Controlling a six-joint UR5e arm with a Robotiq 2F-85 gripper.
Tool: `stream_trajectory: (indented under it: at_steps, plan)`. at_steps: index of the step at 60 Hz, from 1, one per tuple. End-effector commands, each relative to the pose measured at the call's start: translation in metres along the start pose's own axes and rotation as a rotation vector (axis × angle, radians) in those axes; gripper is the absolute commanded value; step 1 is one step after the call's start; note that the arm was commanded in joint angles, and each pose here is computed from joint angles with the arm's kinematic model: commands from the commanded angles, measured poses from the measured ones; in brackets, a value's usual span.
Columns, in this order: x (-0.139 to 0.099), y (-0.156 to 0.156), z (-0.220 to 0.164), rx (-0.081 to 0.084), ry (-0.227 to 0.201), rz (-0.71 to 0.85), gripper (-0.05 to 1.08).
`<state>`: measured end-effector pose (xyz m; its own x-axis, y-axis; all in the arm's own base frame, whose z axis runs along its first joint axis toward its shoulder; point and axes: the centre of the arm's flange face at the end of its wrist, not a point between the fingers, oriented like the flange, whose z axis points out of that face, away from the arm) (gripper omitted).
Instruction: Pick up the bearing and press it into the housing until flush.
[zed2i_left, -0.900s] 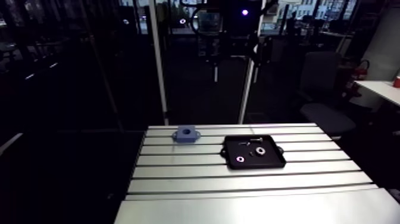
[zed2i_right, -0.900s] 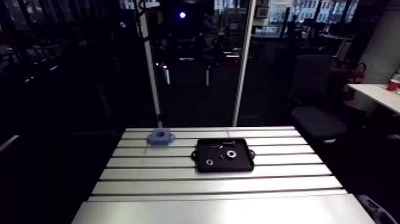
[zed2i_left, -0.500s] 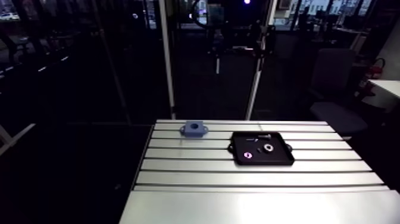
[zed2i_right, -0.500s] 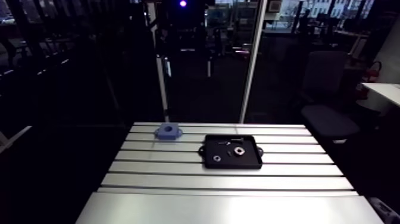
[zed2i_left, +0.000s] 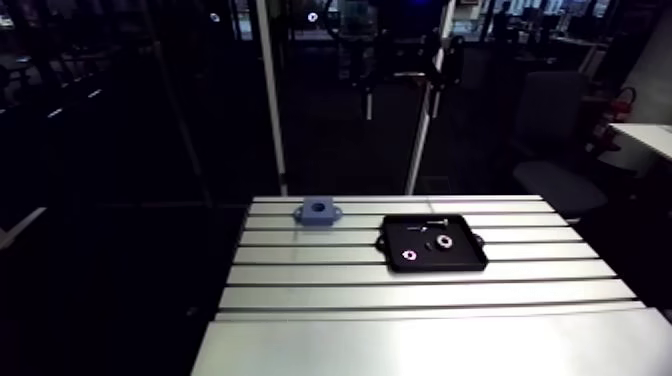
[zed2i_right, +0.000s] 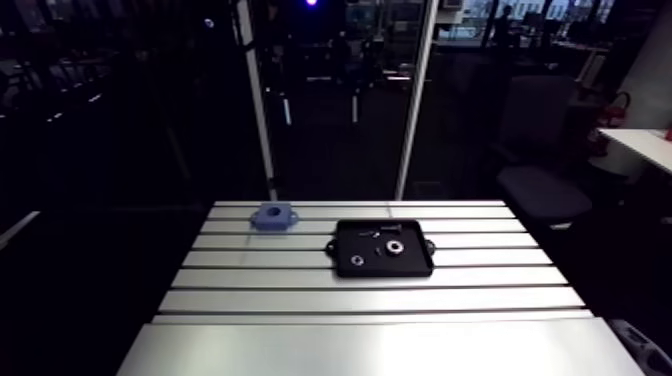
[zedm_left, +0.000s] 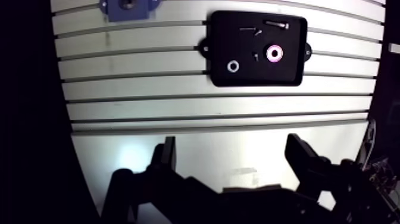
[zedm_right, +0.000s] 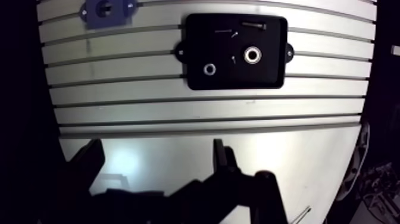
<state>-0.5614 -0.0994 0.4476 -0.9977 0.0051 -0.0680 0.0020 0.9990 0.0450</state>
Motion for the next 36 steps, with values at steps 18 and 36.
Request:
stream_trajectory:
  at_steps: [18, 36]
  plan:
    - [0.041, 0.078, 0.08, 0.006, 0.034, -0.055, 0.01]
    - [0.049, 0.095, 0.116, 0.005, 0.07, -0.03, 0.01]
